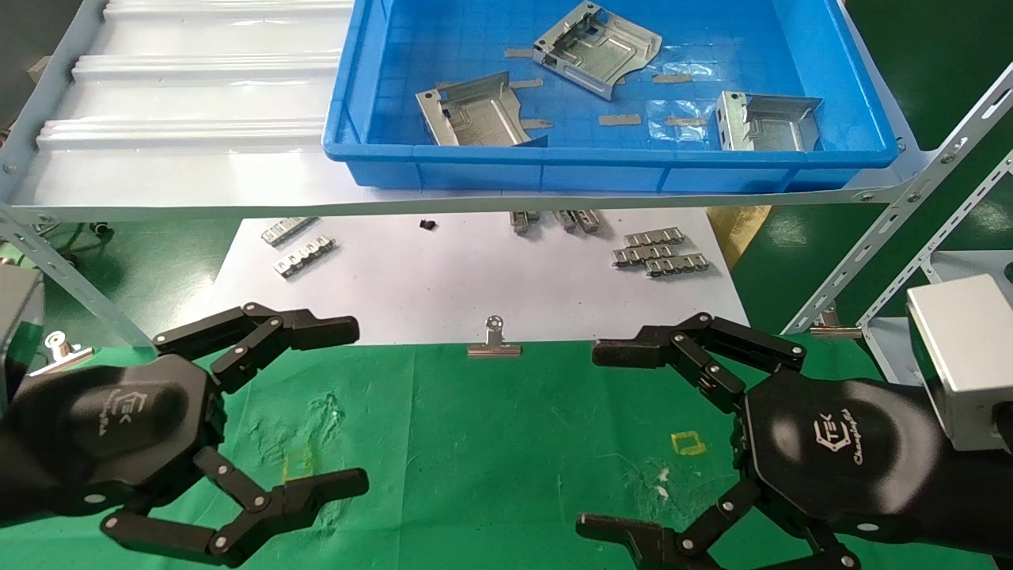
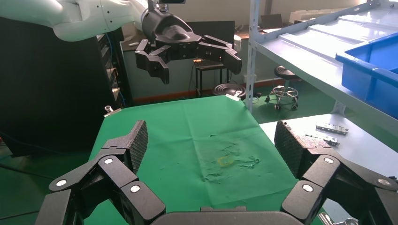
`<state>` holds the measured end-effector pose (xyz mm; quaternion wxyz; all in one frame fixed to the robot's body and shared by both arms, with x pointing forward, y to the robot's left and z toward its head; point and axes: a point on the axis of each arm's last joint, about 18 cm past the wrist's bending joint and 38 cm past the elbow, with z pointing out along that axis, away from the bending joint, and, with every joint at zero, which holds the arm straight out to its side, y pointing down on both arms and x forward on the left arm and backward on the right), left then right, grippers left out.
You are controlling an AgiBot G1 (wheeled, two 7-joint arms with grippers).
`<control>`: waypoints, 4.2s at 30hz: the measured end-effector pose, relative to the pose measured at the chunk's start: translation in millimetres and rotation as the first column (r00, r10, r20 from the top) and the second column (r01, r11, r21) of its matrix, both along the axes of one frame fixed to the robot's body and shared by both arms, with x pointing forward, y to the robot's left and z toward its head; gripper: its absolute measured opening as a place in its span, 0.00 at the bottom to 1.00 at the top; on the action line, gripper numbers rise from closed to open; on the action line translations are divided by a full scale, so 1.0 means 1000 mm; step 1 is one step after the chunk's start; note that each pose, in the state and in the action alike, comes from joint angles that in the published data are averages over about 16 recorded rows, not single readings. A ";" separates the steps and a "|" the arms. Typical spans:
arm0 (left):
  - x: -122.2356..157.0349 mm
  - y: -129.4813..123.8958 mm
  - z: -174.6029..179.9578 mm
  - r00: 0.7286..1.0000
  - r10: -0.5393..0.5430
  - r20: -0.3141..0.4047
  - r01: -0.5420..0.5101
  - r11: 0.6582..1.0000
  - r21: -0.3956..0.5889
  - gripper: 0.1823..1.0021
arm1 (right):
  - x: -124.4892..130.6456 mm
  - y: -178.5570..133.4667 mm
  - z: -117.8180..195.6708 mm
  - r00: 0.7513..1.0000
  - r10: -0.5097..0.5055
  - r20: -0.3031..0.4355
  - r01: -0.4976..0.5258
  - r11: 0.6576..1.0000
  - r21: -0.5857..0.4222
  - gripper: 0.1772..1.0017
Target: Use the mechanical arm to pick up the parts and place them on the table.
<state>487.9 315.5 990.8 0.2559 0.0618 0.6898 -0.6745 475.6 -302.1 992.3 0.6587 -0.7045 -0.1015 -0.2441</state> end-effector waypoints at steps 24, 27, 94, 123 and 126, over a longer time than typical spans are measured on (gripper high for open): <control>0.000 0.000 0.000 1.000 0.000 0.000 0.000 1.000 0.000 0.85 | 0.000 0.000 0.000 1.000 0.000 0.000 0.000 1.000 0.000 1.00; 0.000 0.000 0.000 1.000 0.000 0.000 0.000 1.000 0.000 0.78 | 0.000 0.000 0.000 1.000 0.000 0.000 0.000 1.000 0.000 1.00; 0.000 0.000 0.000 1.000 0.000 0.000 0.000 1.000 0.000 0.12 | 0.261 0.100 0.183 0.660 -0.750 -0.049 0.750 0.654 0.092 0.82; 0.000 0.000 0.000 1.000 0.000 0.000 0.000 1.000 0.000 0.85 | 0.260 0.103 0.195 0.627 -0.777 0.061 0.770 0.630 0.101 0.11; 0.000 0.000 0.000 1.000 0.000 0.000 0.000 1.000 0.000 0.90 | 0.255 0.099 0.206 0.621 -0.778 0.091 0.770 0.628 0.113 0.08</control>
